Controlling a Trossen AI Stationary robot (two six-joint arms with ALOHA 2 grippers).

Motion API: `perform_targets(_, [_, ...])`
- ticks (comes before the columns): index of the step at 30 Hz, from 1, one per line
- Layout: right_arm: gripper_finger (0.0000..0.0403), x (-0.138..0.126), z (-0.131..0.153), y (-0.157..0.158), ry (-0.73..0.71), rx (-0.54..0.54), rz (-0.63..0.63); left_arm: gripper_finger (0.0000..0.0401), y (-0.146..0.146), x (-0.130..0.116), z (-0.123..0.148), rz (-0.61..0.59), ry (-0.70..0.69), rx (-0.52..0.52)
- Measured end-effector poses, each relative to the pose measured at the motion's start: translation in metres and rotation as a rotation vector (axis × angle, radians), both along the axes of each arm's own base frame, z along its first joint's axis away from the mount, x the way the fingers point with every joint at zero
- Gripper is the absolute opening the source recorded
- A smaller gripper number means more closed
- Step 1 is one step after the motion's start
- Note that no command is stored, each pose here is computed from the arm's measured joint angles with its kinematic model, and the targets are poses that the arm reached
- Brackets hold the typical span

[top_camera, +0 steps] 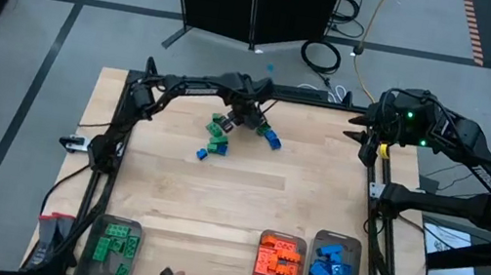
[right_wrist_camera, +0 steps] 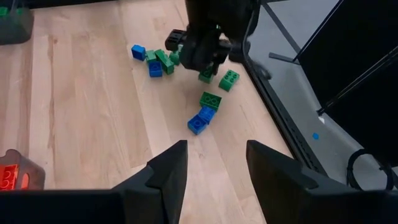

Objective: Sort blocks
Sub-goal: Put the green game piece into the left black bin

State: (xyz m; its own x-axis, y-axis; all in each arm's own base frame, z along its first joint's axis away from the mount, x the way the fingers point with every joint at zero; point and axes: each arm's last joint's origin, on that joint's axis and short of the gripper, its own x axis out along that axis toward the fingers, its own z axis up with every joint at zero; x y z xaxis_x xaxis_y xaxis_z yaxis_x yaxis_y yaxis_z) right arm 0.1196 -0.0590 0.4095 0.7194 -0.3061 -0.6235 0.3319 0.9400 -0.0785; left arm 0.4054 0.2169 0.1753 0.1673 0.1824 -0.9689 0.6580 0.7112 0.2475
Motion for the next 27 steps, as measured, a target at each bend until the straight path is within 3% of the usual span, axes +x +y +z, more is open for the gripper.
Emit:
perform_targets(7, [0.016, 0.0, 0.0, 0.0, 0.0, -0.001, 0.001, 0.0112, -0.026, 0.004, 0.06, 0.279, -0.165, -0.027])
perform_targets(13, [0.016, 0.0, 0.0, 0.0, 0.001, -0.015, 0.011, 0.0112, -0.053, -0.008, 0.117, 0.744, -0.382, -0.155])
perform_targets(16, [0.016, 0.0, 0.001, 0.0, 0.0, -0.023, 0.016, 0.0112, -0.074, -0.016, 0.136, 0.913, -0.421, -0.227])
perform_targets(21, [0.016, 0.002, 0.002, -0.001, -0.011, -0.056, 0.035, 0.0112, -0.118, -0.03, 0.157, 1.098, -0.413, -0.208])
perform_targets(27, [0.016, 0.003, 0.005, -0.002, -0.036, -0.072, 0.037, 0.0112, -0.178, -0.05, 0.164, 1.232, -0.282, -0.152])
